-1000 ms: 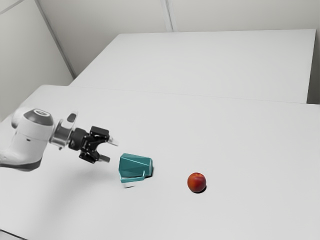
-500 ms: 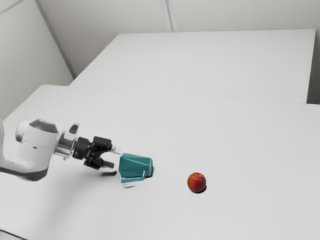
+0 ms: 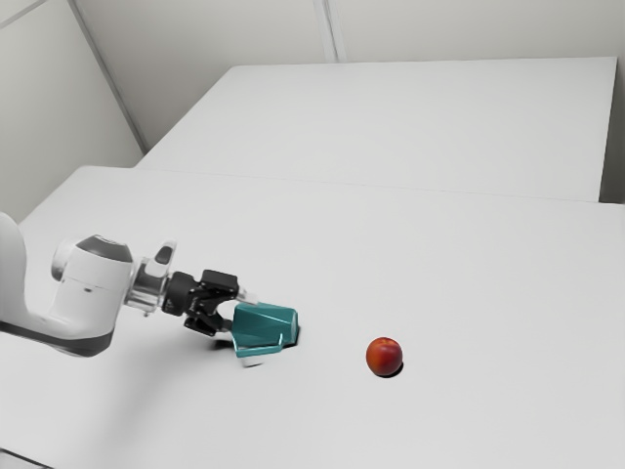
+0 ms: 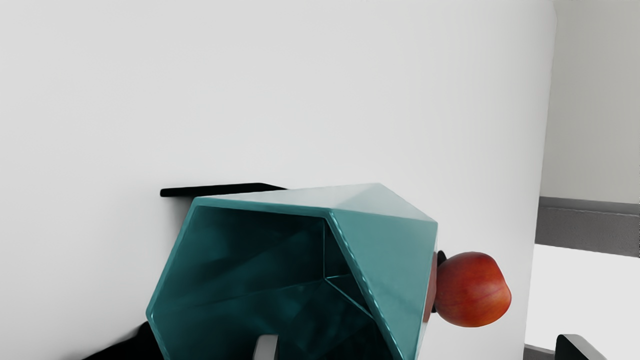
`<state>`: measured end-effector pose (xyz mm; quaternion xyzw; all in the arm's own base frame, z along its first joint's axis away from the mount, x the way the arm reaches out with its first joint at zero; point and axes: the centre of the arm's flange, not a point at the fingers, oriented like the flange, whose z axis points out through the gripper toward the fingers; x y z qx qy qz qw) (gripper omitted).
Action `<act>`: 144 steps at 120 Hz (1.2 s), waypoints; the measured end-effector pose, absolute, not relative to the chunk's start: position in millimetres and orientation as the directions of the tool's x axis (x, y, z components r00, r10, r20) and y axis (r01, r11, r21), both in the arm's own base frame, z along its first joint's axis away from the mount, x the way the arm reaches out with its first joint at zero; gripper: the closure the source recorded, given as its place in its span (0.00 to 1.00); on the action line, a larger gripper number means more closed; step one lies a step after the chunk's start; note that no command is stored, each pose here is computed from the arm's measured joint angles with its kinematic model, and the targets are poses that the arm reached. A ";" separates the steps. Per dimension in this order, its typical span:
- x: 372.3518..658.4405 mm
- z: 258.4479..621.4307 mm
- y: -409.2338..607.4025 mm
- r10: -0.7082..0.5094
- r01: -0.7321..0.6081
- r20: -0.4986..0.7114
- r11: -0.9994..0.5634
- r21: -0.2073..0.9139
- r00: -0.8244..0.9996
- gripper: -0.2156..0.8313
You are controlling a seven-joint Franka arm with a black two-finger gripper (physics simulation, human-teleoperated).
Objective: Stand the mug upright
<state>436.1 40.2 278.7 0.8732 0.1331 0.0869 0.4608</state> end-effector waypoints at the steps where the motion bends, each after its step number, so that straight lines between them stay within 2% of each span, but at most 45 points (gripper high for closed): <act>1: 436.2 278.7 40.0 0.313 0.153 0.029 -0.539 0.828 0.949 0.21; 17: 438.9 279.7 34.3 0.327 0.163 0.025 -0.535 0.829 0.945 0.23; 21: 439.4 279.7 32.8 0.329 0.165 0.025 -0.536 0.828 0.944 0.28; 35: 440.6 279.7 28.0 0.335 0.175 0.019 -0.538 0.825 0.942 0.57; 42: 441.0 279.9 26.6 0.339 0.182 0.014 -0.537 0.824 0.941 0.68; 52: 443.3 283.2 25.7 0.347 0.186 0.014 -0.535 0.824 0.938 0.79; 63: 446.3 289.1 26.8 0.358 0.188 0.017 -0.530 0.827 0.934 0.86; 76: 457.6 302.5 30.7 0.372 0.178 0.036 -0.526 0.832 0.928 0.90; 109: 475.7 325.3 15.1 0.347 0.147 0.061 -0.540 0.829 0.936 0.91; 125: 512.7 376.8 13.1 0.194 -0.012 0.193 -0.676 0.737 0.962 0.92; 135: 538.0 405.1 19.1 0.047 -0.122 0.256 -0.787 0.605 0.966 0.92; 144: 568.0 420.8 26.1 -0.072 -0.194 0.263 -0.859 0.474 0.962 0.92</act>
